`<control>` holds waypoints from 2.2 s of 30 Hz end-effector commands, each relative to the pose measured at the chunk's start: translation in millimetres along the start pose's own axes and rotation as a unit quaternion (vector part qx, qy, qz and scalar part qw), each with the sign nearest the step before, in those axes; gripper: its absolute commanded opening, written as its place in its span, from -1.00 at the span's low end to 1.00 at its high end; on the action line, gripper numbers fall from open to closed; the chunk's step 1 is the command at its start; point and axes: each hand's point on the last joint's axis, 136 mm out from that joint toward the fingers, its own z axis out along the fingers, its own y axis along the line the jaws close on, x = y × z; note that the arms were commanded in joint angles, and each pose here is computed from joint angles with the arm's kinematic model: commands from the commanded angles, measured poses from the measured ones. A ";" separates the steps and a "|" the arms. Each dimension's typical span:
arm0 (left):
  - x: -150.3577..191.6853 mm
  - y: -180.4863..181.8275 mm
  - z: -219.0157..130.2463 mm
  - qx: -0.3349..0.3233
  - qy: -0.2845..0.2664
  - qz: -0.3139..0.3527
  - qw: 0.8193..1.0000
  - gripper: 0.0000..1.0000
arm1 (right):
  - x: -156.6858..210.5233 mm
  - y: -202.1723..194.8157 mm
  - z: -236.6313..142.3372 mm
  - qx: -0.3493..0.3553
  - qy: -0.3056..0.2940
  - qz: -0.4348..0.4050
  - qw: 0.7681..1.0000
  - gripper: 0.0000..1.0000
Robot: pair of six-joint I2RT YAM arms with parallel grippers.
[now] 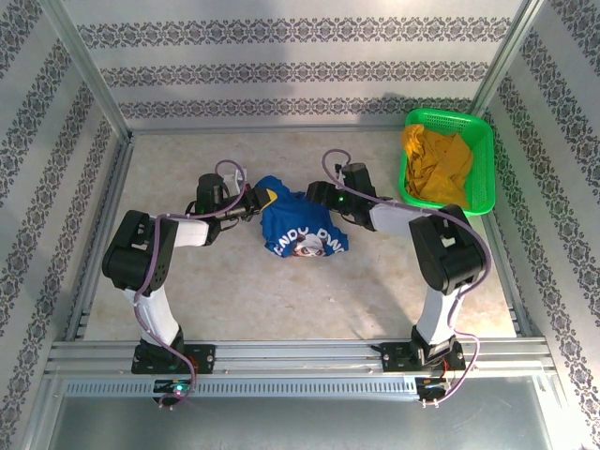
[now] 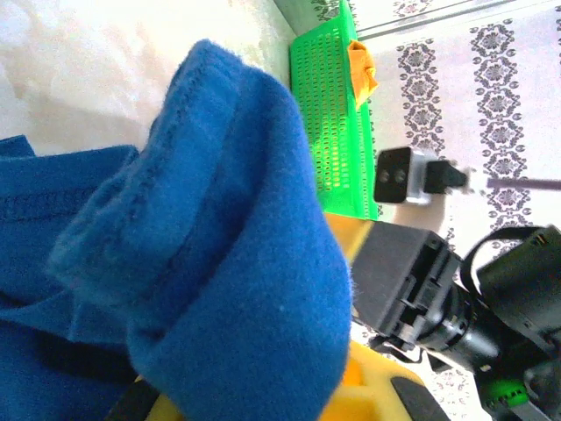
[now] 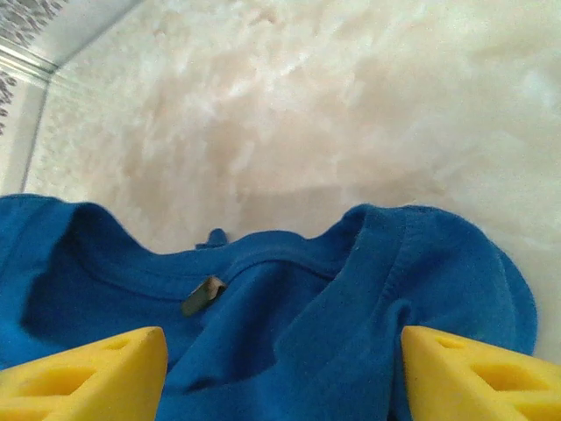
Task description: Fold the inside-out t-shirt
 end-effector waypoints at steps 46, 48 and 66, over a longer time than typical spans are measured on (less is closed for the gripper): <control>-15.1 9.7 0.6 -0.023 -0.009 0.021 0.999 -1.00 | 21.3 10.4 -36.8 -0.114 -0.015 0.130 0.985 -1.00; -15.8 11.8 5.8 -0.028 0.000 0.025 0.999 -1.00 | 23.1 6.7 -40.6 -0.104 -0.020 0.134 0.985 -1.00; 23.2 113.7 -8.2 -0.249 0.094 0.029 0.964 -0.82 | 120.3 -99.6 -74.8 0.125 -0.054 0.215 0.967 -0.81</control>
